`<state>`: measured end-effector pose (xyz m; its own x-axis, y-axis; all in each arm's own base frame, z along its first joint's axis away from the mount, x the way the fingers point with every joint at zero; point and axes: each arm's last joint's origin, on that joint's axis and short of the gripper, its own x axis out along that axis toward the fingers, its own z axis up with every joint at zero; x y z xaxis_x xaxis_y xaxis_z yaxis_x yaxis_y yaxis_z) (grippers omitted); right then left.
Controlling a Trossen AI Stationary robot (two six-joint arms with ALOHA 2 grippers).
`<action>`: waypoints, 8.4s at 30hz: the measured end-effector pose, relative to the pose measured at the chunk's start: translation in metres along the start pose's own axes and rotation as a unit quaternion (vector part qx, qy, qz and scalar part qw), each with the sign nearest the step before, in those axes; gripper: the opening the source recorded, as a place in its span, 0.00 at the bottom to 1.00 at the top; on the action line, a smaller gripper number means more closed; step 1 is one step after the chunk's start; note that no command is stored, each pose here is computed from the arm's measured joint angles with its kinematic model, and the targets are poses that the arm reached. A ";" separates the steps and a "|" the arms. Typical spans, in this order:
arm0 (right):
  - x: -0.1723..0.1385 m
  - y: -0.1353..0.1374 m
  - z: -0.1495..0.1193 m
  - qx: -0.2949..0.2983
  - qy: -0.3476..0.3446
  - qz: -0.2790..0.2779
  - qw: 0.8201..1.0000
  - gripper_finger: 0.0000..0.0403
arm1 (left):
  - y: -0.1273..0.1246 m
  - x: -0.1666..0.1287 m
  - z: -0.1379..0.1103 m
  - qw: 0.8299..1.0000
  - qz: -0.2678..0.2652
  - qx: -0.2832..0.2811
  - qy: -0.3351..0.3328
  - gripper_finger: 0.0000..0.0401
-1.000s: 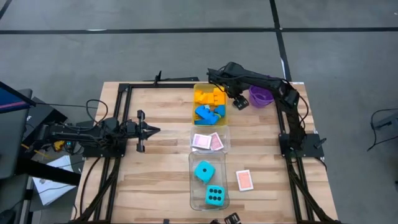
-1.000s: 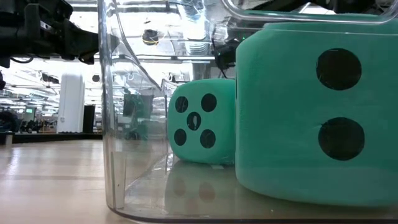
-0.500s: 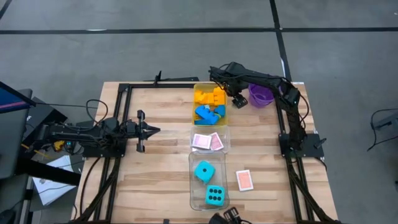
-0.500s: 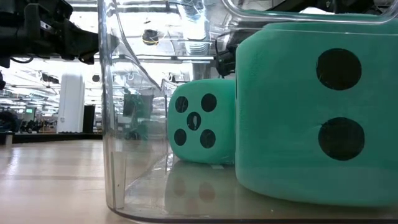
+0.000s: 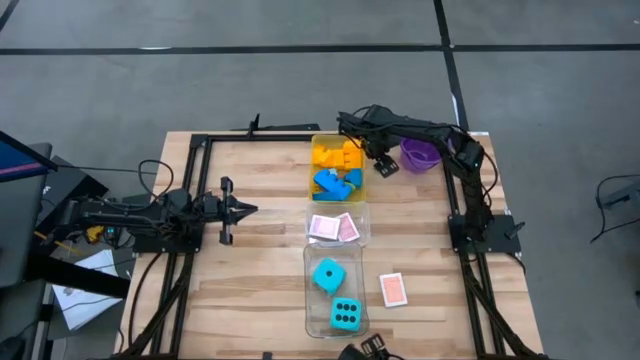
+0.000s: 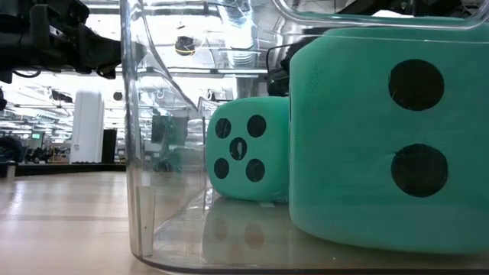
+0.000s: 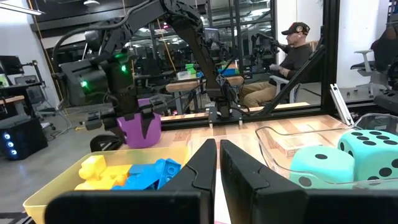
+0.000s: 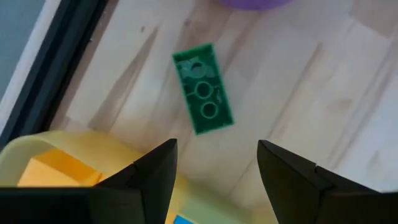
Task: Pick & Place Toys
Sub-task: Put the green game piece into the yellow bin, then put the orange deck of cards into the top transparent bin
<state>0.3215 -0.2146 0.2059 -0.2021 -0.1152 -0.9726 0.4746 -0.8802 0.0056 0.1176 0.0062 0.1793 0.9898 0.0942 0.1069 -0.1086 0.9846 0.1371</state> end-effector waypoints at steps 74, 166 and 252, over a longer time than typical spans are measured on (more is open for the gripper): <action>0.034 -0.003 0.010 -0.016 0.014 0.027 0.999 0.86 | 0.000 0.000 0.000 1.000 0.000 0.000 0.000 0.04; -0.047 -0.072 -0.068 0.025 0.119 0.319 0.940 0.35 | 0.000 0.000 0.000 1.000 0.000 0.000 0.000 0.04; -0.196 -0.311 -0.072 -0.732 -0.134 0.333 0.579 0.20 | 0.000 0.000 0.002 1.000 0.003 -0.001 -0.012 0.04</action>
<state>0.2749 0.1150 0.3783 0.4106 -0.4449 -0.7959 0.7018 0.7115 -0.0357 0.1173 0.0063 0.1817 0.9865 0.0975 0.1319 -0.1153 0.9841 0.1351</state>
